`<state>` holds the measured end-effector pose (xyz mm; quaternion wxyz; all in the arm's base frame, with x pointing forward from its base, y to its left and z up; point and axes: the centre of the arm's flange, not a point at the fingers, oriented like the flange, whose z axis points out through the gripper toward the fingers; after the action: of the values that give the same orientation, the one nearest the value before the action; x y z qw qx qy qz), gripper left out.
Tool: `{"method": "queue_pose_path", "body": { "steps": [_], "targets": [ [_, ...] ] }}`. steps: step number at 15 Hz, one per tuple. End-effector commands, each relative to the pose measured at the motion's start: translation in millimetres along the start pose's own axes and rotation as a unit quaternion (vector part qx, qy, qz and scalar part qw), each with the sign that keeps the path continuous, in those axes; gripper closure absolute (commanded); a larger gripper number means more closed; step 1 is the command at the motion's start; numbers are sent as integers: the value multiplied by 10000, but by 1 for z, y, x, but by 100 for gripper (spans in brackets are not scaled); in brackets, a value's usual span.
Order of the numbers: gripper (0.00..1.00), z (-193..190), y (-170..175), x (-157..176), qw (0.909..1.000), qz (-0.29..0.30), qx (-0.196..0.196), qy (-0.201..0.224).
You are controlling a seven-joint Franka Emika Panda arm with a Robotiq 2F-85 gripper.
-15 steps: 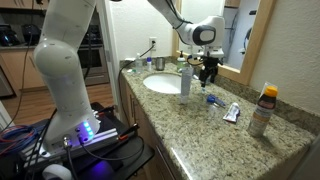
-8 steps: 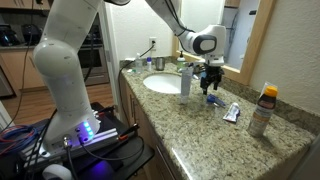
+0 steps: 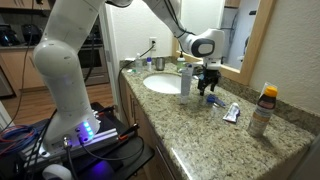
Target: Get the toothbrush on top of the small blue object and place it in the silver cup
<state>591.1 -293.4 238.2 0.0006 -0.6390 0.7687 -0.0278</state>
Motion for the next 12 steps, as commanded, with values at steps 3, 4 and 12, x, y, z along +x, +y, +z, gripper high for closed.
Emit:
{"method": "queue_pose_path", "body": {
  "steps": [3,4,12],
  "targets": [
    [27,5,1,-1,10000,-48,-18,-10],
    [33,5,1,-1,10000,-60,-19,-18],
    [90,3,1,-1,10000,-55,-10,42]
  ]
}}
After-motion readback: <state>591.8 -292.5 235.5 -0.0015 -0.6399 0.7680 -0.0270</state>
